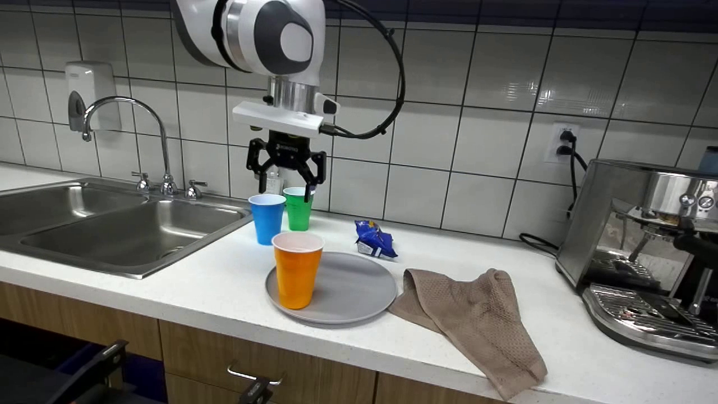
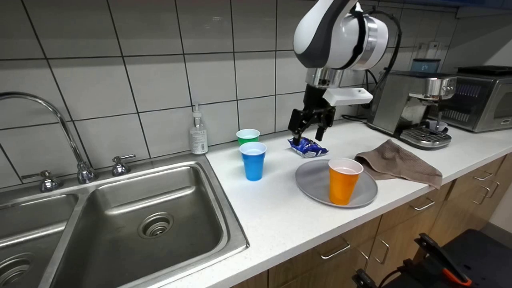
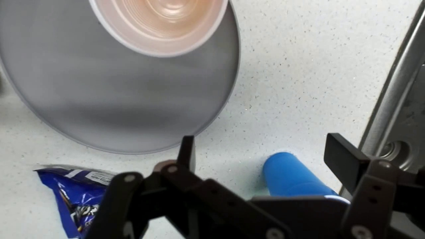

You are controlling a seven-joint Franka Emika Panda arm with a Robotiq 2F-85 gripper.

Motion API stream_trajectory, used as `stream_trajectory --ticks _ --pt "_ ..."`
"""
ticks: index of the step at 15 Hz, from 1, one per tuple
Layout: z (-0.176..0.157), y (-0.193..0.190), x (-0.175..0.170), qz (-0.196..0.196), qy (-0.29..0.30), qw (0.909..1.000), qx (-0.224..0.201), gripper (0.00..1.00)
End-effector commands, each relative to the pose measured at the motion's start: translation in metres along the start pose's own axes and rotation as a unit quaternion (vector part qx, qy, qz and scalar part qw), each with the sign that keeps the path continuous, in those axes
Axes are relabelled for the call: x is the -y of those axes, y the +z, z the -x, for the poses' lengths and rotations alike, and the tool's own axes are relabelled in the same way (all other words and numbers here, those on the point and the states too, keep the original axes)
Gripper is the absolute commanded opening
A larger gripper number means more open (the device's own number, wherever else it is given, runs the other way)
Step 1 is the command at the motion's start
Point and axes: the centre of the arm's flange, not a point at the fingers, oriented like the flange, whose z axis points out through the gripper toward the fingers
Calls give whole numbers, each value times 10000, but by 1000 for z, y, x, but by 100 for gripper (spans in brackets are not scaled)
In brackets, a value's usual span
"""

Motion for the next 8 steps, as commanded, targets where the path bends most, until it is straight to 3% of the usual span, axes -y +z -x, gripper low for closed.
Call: stream_trajectory --ticks 1,8 --pt "-40 21 12 -10 1 10000 58 100" --pt "-78 45 29 -62 45 9999 102 100"
